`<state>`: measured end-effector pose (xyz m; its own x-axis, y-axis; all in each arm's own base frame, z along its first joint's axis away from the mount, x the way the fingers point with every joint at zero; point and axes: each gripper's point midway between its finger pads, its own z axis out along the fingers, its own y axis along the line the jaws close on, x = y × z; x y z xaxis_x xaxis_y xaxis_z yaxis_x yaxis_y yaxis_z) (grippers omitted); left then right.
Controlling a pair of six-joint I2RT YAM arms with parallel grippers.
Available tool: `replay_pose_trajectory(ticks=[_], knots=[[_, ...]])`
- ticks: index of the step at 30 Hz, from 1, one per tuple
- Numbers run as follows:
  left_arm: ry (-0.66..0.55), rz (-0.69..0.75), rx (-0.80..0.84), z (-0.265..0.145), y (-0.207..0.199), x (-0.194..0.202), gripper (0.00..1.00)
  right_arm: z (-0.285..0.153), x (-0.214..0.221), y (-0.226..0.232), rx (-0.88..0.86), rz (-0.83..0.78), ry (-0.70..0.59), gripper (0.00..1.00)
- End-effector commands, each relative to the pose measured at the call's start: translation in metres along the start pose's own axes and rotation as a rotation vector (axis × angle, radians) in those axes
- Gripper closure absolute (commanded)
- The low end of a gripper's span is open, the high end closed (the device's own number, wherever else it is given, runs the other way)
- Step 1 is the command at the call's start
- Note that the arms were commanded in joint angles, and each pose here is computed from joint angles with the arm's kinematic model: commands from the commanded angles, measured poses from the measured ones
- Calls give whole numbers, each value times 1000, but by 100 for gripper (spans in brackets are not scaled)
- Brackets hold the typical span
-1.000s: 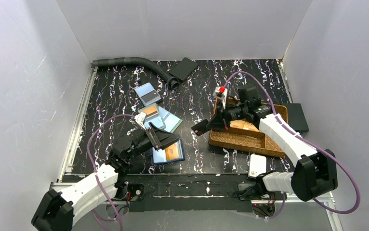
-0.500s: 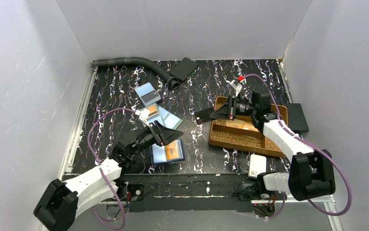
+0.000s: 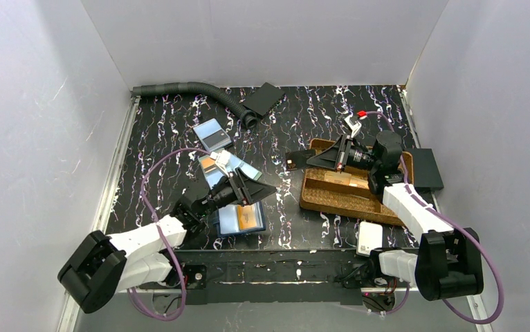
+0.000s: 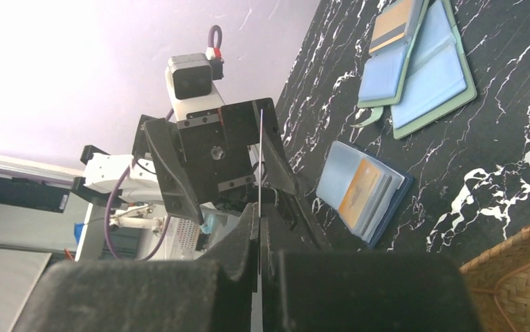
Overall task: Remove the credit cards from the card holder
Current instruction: Remove the credit card from the card holder.
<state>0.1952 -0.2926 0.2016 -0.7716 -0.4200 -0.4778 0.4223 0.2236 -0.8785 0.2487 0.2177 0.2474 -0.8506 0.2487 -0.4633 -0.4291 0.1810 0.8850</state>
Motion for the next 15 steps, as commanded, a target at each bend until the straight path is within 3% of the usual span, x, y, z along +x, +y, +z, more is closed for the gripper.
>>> replay_pose_trajectory(ticks=[1,7,15], knots=[[-56,-14,72,13,-23,-16,2,-4,-10,20,-47,-6,-55,99],[-78,-36,96,26,-28,-15,3,-6,-9,23,-63,39,-78,99],[-104,-52,142,49,-35,-20,15,-6,-4,15,-47,59,-77,99]])
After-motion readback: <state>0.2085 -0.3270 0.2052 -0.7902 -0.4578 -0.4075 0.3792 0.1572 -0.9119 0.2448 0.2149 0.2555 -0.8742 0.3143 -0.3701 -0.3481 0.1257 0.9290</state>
